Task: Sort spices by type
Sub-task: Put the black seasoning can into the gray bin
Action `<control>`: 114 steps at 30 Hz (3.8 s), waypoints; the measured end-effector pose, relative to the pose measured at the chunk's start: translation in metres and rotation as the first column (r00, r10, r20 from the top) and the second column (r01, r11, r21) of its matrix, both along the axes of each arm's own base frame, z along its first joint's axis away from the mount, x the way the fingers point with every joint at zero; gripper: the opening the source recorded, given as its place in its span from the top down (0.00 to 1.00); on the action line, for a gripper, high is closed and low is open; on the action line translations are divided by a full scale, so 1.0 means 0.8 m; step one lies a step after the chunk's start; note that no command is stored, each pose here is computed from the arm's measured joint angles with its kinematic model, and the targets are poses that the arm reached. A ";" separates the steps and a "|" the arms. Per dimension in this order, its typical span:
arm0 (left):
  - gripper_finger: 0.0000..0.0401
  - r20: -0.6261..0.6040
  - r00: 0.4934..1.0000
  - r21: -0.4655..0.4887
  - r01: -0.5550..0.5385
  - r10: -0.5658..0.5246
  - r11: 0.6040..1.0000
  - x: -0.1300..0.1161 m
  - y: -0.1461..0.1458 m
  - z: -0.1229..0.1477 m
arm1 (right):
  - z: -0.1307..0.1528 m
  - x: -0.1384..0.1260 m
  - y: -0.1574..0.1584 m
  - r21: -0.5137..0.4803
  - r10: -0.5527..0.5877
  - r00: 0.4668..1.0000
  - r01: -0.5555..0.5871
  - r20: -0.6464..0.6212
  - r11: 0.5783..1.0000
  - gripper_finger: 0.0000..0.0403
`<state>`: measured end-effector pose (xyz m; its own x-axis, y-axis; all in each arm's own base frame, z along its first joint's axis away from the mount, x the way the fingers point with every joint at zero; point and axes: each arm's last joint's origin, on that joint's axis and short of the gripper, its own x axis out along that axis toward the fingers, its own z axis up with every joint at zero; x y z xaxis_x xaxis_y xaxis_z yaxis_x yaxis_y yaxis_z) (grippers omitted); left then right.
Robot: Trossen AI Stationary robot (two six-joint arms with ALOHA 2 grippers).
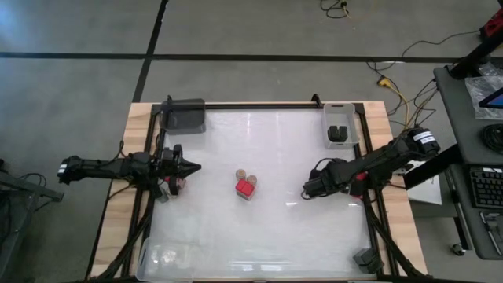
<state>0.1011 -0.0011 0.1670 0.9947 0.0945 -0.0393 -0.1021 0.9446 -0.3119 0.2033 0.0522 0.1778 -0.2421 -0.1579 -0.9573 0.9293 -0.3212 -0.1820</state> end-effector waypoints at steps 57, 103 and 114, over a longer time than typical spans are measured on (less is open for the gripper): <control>0.99 0.001 1.000 0.000 0.000 0.000 1.000 0.000 0.000 0.000 | 0.165 -0.051 -0.165 -0.294 0.302 0.940 -0.337 -0.159 0.894 0.66; 0.99 0.001 1.000 0.000 -0.001 0.001 1.000 0.000 0.000 0.000 | 0.055 -0.114 -0.226 -0.085 0.313 0.949 -0.315 -0.042 0.945 0.66; 0.99 0.001 1.000 0.000 0.000 0.000 1.000 0.000 0.000 0.000 | 0.050 -0.114 -0.227 -0.089 0.320 0.945 -0.325 -0.063 0.942 0.65</control>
<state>0.1010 -0.0010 0.1671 0.9948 0.0949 -0.0383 -0.1021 0.9446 -0.3121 0.1124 -0.1296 0.2182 -0.2070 -0.3262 -0.9224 0.9772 -0.0238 -0.2108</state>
